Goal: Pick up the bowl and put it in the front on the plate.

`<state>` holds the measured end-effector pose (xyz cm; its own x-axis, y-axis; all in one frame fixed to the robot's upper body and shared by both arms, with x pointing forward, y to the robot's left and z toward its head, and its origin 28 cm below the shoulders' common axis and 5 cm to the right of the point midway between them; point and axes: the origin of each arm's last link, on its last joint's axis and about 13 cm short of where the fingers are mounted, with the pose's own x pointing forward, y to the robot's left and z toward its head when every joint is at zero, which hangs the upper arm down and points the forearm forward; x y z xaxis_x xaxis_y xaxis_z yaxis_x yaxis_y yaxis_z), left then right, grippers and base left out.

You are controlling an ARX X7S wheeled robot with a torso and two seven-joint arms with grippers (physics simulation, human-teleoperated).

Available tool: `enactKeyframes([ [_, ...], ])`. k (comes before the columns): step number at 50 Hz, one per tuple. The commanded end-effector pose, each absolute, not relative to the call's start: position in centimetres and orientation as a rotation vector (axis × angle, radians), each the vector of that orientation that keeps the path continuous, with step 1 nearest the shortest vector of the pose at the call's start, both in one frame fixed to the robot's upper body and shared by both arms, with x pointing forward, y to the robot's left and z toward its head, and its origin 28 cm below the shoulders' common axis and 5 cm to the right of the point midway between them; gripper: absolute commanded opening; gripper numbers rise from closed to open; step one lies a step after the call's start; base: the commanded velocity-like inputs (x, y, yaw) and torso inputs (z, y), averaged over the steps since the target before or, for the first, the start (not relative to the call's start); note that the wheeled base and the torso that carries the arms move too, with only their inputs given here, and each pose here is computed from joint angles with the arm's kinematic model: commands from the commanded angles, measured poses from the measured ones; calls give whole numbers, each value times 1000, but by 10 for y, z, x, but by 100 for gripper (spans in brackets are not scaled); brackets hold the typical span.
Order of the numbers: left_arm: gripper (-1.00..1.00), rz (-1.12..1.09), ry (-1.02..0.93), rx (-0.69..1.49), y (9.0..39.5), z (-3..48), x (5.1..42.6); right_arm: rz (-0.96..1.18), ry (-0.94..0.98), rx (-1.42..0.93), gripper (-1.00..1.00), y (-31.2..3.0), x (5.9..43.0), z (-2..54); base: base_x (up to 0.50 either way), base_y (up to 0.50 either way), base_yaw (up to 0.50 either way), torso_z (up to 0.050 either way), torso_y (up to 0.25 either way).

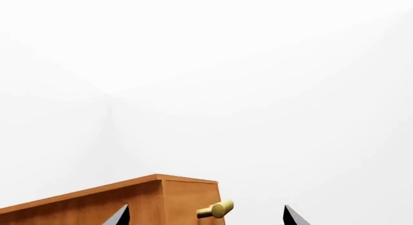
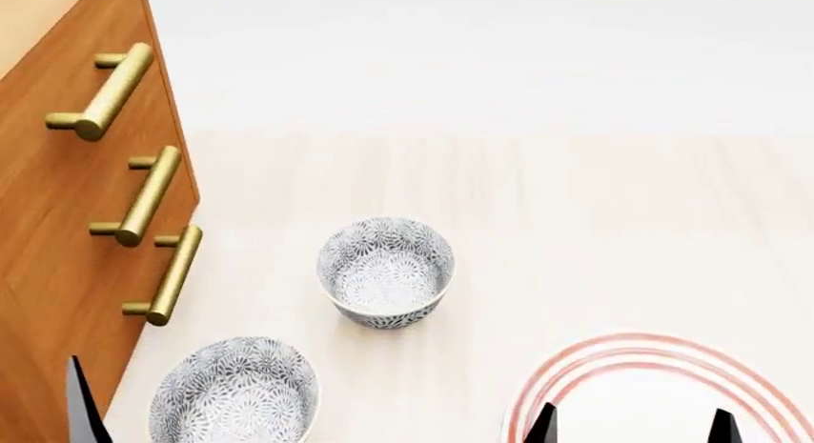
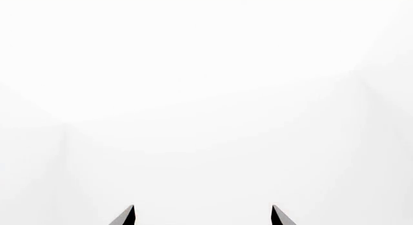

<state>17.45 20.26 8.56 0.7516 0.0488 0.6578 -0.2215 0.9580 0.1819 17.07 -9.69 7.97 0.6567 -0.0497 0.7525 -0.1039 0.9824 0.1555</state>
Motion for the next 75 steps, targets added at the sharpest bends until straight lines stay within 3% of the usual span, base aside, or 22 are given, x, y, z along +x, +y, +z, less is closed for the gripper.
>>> enactKeyframes([
  [1, 100, 151, -692, 258, 203, 85, 175, 33, -849, 183, 100, -98, 171, 80, 0, 0, 0, 0, 0],
  [46, 100, 160, -657, 278, 201, 82, 177, 46, -818, 178, 100, -97, 173, 78, 0, 0, 0, 0, -75],
  [56, 100, 149, -681, 277, 200, 83, 174, 88, -771, 202, 100, -93, 181, 100, 0, 0, 0, 0, 0],
  [64, 100, 145, -670, 271, 199, 82, 175, 35, -672, 186, 100, -88, 229, 156, 0, 0, 0, 0, 0],
  [71, 100, 139, -653, 271, 199, 79, 176, 48, -436, 137, 100, -83, 296, 202, 0, 0, 0, 0, 0],
  [75, 100, 139, -650, 269, 199, 79, 176, 84, -314, 151, 100, -78, 315, 219, 0, 0, 0, 0, 0],
])
